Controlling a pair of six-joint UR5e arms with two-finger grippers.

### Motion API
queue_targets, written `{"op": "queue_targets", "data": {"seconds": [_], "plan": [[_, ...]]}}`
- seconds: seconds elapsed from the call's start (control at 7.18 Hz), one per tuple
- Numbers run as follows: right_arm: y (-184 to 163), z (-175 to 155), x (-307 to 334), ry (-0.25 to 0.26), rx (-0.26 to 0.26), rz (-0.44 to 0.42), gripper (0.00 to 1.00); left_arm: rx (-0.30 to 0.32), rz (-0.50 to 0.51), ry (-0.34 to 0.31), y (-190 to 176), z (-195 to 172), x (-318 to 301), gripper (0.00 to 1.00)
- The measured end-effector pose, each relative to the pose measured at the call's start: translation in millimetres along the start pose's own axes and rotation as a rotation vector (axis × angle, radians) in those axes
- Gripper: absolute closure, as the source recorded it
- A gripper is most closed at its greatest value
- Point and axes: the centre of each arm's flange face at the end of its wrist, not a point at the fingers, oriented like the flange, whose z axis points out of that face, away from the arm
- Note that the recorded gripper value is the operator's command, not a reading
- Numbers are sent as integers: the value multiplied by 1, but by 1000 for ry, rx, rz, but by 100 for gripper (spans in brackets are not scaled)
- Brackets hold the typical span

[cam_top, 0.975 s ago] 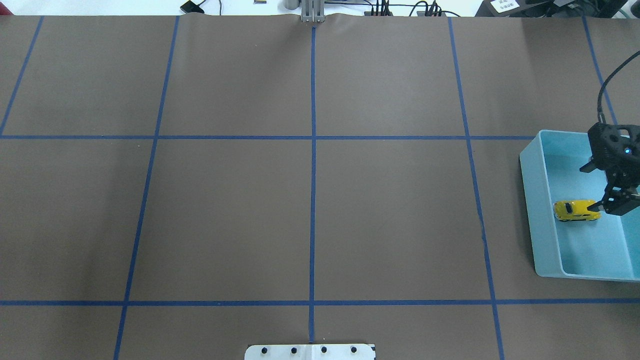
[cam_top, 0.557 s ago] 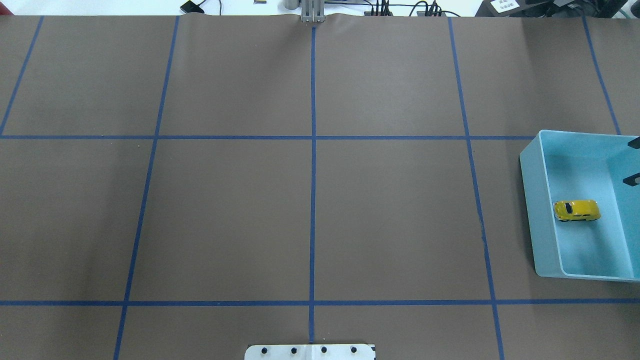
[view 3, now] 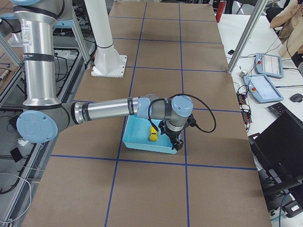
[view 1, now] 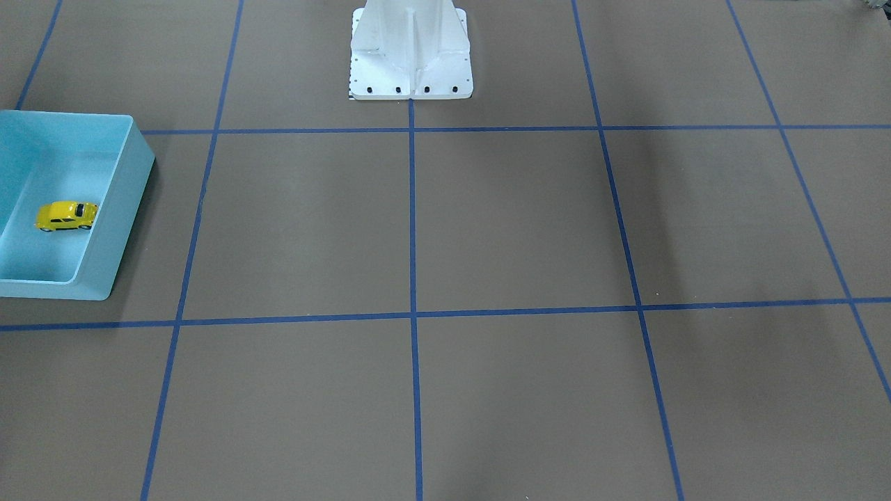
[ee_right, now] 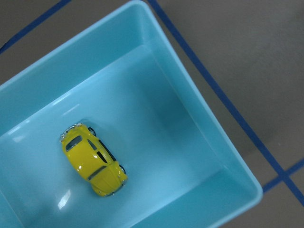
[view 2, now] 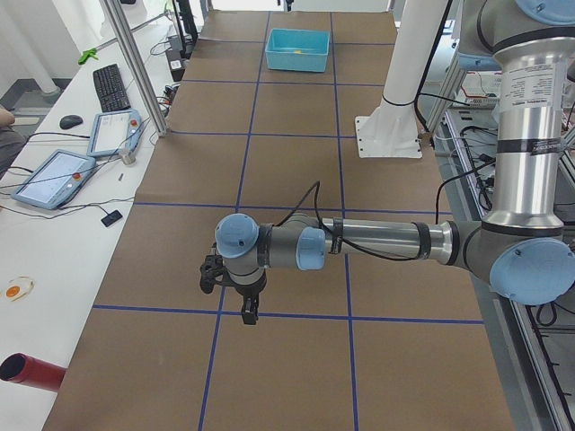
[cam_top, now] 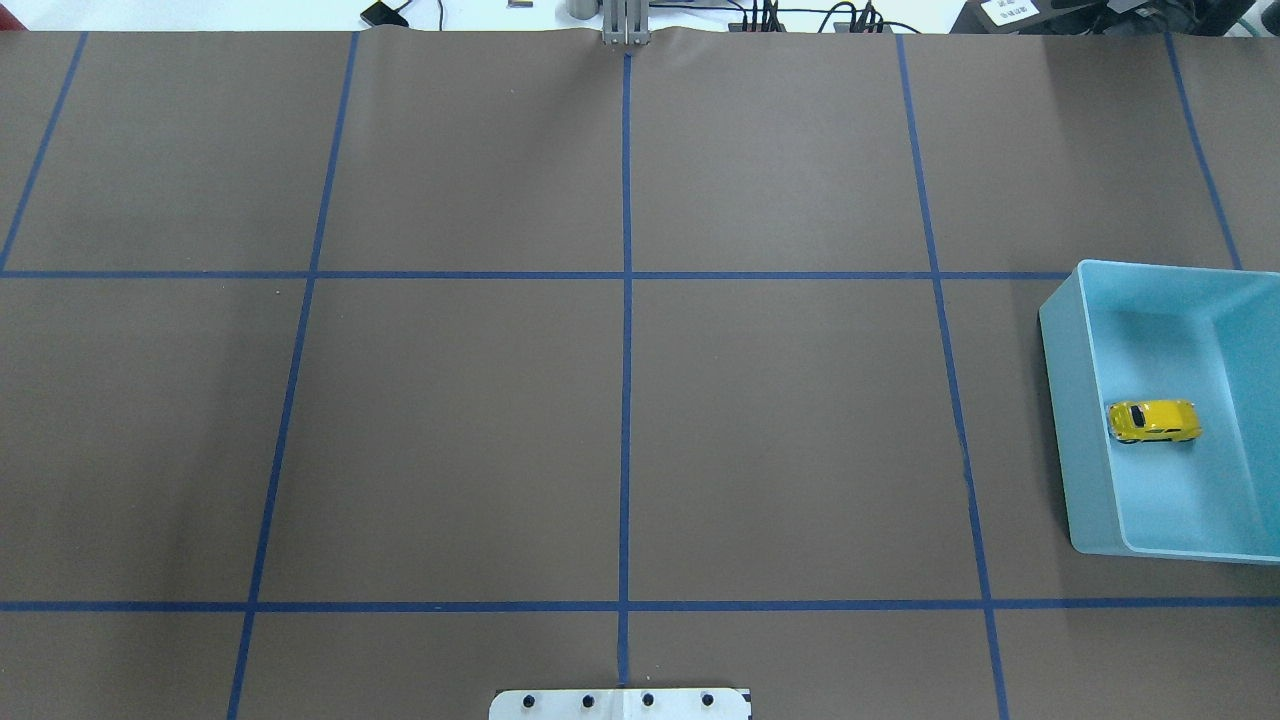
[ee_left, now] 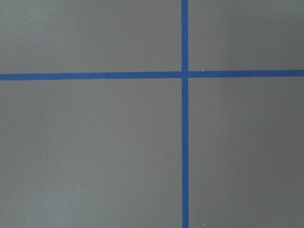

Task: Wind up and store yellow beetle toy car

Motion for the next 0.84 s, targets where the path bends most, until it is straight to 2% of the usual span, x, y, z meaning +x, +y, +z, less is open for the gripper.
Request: {"op": "queue_targets", "data": {"seconds": [0.14, 0.28, 0.42, 0.56, 0.7, 0.84], "plan": [[-1, -6, 9, 35, -11, 175, 0, -2, -1, 0, 0, 0, 0, 0], [-7, -14, 12, 91, -9, 402, 0, -3, -2, 0, 0, 1, -1, 0], [-11, -18, 13, 128, 11, 604, 0, -4, -3, -1, 0, 1, -1, 0], [-11, -18, 14, 145, 33, 735, 0, -5, -4, -1, 0, 2, -1, 0], [-11, -17, 15, 151, 42, 792, 0, -5, -4, -2, 0, 2, -2, 0], [-12, -17, 15, 156, 46, 808, 0, -6, -3, -1, 0, 2, -1, 0]]}}
